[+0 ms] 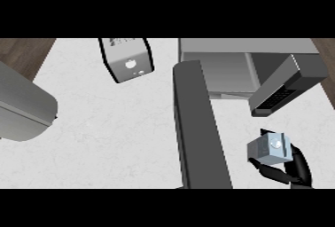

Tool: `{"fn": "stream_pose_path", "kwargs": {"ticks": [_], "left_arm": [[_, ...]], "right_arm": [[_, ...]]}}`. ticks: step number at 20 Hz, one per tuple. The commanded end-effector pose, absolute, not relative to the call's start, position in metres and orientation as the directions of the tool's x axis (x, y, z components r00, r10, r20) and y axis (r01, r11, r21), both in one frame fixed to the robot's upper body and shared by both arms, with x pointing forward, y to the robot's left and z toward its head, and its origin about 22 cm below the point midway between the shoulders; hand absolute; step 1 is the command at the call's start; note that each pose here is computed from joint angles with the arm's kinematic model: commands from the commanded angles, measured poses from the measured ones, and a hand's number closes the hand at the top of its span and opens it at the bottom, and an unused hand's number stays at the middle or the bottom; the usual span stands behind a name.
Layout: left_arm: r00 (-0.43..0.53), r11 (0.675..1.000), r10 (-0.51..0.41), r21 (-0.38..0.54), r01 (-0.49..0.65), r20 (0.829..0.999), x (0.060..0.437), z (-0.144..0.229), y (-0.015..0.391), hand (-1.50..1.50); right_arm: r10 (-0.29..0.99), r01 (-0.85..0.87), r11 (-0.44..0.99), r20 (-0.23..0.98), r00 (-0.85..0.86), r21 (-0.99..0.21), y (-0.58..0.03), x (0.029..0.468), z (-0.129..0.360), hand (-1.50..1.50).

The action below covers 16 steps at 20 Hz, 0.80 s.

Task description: Pick up the milk, place it into the microwave and close the microwave

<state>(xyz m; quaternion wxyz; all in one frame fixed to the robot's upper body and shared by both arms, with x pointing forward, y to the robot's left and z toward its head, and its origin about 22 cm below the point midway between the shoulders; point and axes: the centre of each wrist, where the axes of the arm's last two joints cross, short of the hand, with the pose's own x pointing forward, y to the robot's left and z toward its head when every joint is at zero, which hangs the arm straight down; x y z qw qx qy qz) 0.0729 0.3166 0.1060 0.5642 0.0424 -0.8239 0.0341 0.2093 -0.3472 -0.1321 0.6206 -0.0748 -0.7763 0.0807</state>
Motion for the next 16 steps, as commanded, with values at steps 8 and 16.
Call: {"fn": "stream_pose_path", "kwargs": {"ticks": [8,16], "left_arm": [[-0.383,0.993,-0.027,-0.019,-0.116,0.924,0.077,0.118,0.302,-1.50],[-0.375,0.998,-0.009,-0.015,-0.061,0.927,0.066,0.123,0.312,-1.50]], "right_arm": [[0.234,0.022,0.970,0.900,-0.369,-0.243,-0.343,0.233,-0.135,1.50],[0.172,-0.009,0.982,0.913,-0.370,-0.189,-0.329,0.285,-0.120,1.50]]}}
